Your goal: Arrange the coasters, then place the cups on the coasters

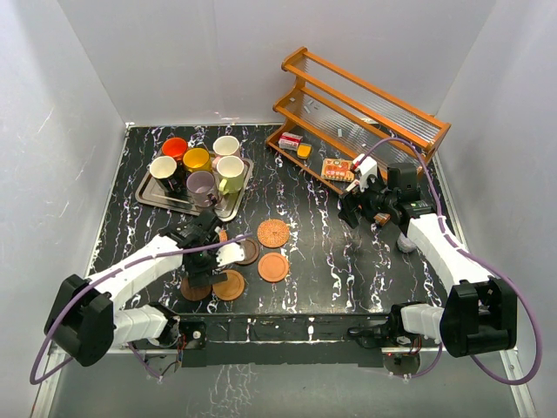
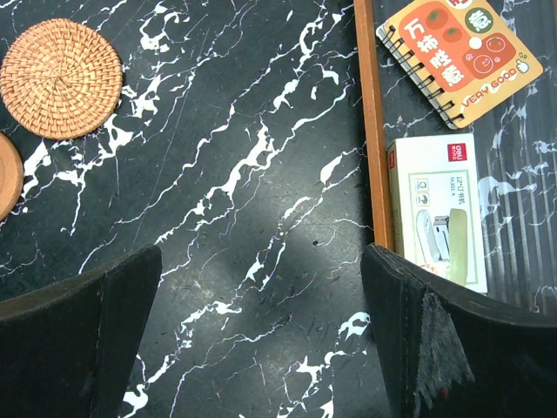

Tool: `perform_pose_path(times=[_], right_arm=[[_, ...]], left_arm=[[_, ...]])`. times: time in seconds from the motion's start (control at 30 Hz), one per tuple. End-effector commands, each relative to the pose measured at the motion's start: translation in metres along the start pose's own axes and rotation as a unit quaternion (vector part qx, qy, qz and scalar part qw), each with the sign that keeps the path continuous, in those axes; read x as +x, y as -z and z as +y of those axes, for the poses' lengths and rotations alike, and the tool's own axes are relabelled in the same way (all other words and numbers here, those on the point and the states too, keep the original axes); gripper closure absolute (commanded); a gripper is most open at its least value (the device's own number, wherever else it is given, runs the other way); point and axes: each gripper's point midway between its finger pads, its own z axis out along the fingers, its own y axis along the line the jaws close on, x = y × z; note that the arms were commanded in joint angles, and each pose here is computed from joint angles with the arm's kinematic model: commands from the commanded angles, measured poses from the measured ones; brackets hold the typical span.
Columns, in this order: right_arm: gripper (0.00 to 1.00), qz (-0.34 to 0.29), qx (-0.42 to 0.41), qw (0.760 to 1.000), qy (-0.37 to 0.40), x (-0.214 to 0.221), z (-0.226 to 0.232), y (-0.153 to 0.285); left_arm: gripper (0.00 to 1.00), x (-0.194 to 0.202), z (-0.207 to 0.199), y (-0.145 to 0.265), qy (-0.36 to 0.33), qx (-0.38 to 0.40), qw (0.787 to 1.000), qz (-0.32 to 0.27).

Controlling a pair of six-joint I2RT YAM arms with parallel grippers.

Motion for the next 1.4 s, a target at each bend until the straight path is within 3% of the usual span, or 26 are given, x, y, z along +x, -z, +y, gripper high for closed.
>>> perform_pose_path(times=[0.0, 0.43, 0.93, 1.23, 1.37], right_arm=[[0.02, -0.026, 0.009, 0.999, 0.022, -0.015, -0.006, 0.003], [0.02, -0.030, 0.010, 0.999, 0.026, -0.017, -0.005, 0.005], [0.02, -0.026, 0.018, 0.999, 0.022, -0.014, -0.009, 0.005], [0.02, -0.025, 0.018, 0.999, 0.017, -0.012, -0.012, 0.005], [0.02, -0.025, 0.016, 0.999, 0.016, -0.012, -0.011, 0.005]], left_arm=[[0.07, 0.017, 0.003, -0.008, 0.003, -0.031, 0.999, 0.028], [0.07, -0.026, -0.002, -0.025, 0.047, 0.004, 0.997, -0.063], [0.07, -0.082, -0.011, -0.027, -0.024, 0.079, 0.986, -0.147], [0.08, -0.103, 0.004, -0.006, -0.012, 0.068, 0.984, -0.165], [0.08, -0.094, 0.006, -0.005, -0.009, 0.060, 0.988, -0.142]])
